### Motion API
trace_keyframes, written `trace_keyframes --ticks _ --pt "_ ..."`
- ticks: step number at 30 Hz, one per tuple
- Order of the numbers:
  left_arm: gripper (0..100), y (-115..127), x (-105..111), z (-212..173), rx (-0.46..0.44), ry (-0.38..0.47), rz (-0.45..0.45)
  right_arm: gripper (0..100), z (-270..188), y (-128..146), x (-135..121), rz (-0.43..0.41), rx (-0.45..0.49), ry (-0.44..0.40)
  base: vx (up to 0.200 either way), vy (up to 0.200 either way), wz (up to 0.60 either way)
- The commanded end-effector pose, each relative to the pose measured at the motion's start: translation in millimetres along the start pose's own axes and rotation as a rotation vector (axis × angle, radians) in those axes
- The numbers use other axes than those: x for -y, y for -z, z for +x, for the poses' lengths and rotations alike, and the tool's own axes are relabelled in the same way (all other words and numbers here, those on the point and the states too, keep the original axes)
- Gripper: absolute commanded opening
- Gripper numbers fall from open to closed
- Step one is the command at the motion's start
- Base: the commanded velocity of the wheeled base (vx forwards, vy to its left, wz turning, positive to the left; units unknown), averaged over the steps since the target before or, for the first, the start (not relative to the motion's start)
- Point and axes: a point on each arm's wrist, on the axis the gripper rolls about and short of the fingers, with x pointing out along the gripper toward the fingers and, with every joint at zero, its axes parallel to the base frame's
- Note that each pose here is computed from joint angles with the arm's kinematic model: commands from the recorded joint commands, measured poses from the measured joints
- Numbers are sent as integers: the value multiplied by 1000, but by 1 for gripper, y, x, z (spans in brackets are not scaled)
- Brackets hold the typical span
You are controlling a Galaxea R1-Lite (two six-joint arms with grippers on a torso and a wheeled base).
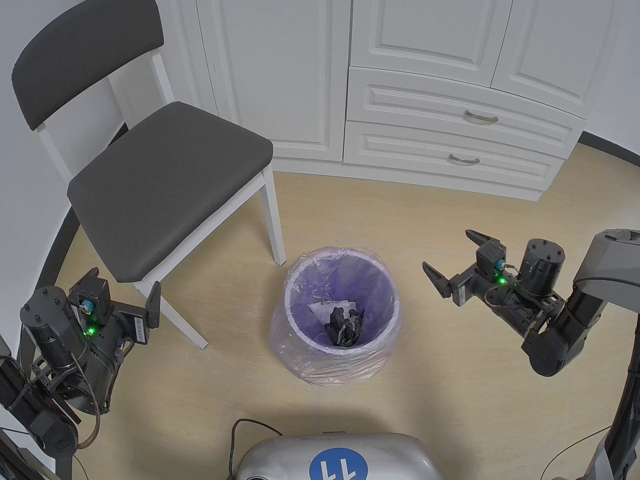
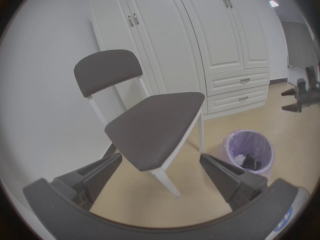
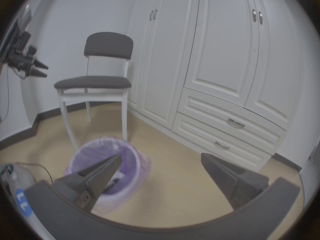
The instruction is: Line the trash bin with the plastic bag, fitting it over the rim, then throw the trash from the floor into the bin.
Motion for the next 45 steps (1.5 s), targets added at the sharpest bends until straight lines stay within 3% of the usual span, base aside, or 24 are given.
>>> trace_keyframes --ticks 1,5,9,18,23,31,37,40,45 --pt "100 7 16 -3 -29 73 -27 100 -22 43 12 -23 -143 8 0 0 0" --pt "100 5 20 -5 -20 93 -49 100 -49 55 14 6 -249 10 0 0 0" --pt "100 4 26 -19 -13 156 -62 100 -94 46 20 72 -321 47 0 0 0" --pt "100 2 24 -22 -5 156 -83 100 -143 19 27 272 -309 201 0 0 0" --pt "100 1 13 -38 9 157 -130 100 -164 -10 34 376 -179 320 0 0 0" --pt "100 -11 1 -46 77 128 -198 100 -176 -28 40 409 -92 472 0 0 0" --pt "100 -20 -7 -54 134 118 -238 100 -186 -43 42 424 -9 513 0 0 0" --pt "100 -27 -14 -62 175 109 -265 100 -201 -59 43 423 88 525 0 0 0" --pt "100 -33 -22 -70 211 43 -299 100 -226 -72 40 419 120 516 0 0 0"
